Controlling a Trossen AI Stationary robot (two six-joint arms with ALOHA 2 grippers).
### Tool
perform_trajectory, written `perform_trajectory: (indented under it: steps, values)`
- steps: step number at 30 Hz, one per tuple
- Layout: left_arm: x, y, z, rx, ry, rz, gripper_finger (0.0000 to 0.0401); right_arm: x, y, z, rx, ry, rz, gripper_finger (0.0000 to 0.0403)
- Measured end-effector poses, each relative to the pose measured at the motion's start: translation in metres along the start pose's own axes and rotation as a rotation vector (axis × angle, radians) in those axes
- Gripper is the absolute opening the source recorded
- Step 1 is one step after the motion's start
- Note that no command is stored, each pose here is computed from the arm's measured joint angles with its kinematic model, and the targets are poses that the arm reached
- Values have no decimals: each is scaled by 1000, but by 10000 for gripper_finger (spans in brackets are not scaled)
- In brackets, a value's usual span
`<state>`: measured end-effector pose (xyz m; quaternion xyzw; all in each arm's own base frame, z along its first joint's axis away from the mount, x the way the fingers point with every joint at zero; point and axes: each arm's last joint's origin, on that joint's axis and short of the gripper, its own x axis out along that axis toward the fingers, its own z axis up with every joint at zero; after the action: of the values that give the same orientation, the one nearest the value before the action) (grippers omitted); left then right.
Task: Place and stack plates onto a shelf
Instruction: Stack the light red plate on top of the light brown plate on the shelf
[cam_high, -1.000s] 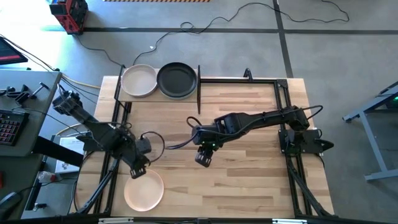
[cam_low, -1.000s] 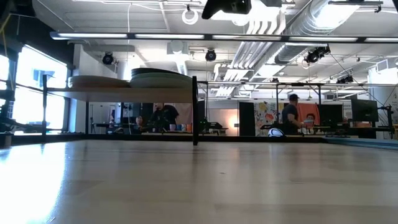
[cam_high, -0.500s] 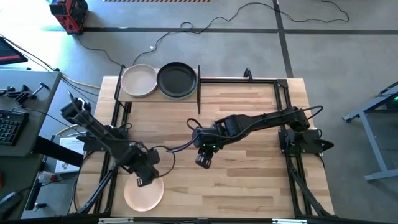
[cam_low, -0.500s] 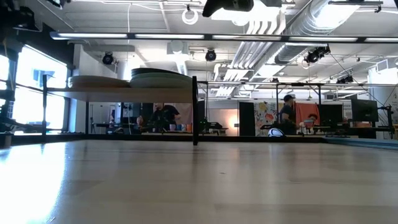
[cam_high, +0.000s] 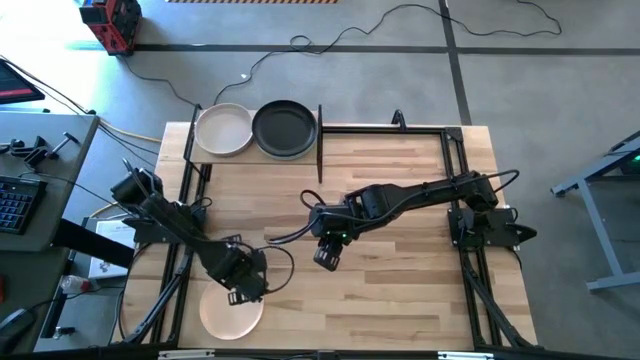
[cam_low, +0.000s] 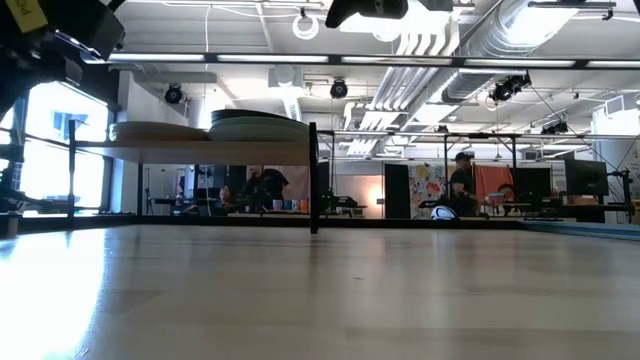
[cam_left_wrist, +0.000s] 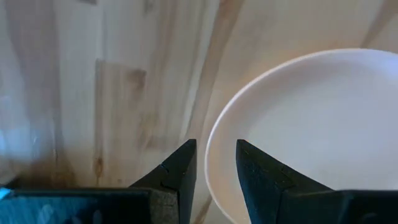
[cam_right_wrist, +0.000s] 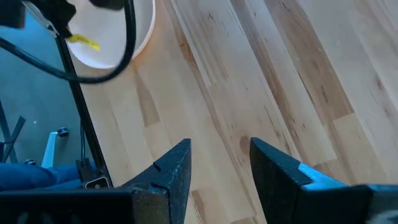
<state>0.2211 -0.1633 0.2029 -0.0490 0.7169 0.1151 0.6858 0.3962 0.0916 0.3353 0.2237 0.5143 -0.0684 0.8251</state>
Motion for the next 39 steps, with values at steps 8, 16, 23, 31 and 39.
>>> perform_trajectory:
  steps: [8, 16, 23, 31, 39]
  values:
    - [21, -10, 8, 110, 36, 39, 101, 0, 0, 0, 35, 0, 1, 142]
    - [25, -13, 10, 173, 29, 30, 101, 0, 1, 0, 47, 1, 1, 142]
    - [25, -13, 9, 202, 28, 34, 101, 0, 1, -1, 53, -10, -13, 142]
    - [25, -20, 2, 316, 29, 33, 101, 0, 2, -1, 14, 4, 5, 142]
    - [24, -23, -3, 396, 29, 33, 101, 0, 5, -11, -141, 91, 39, 142]
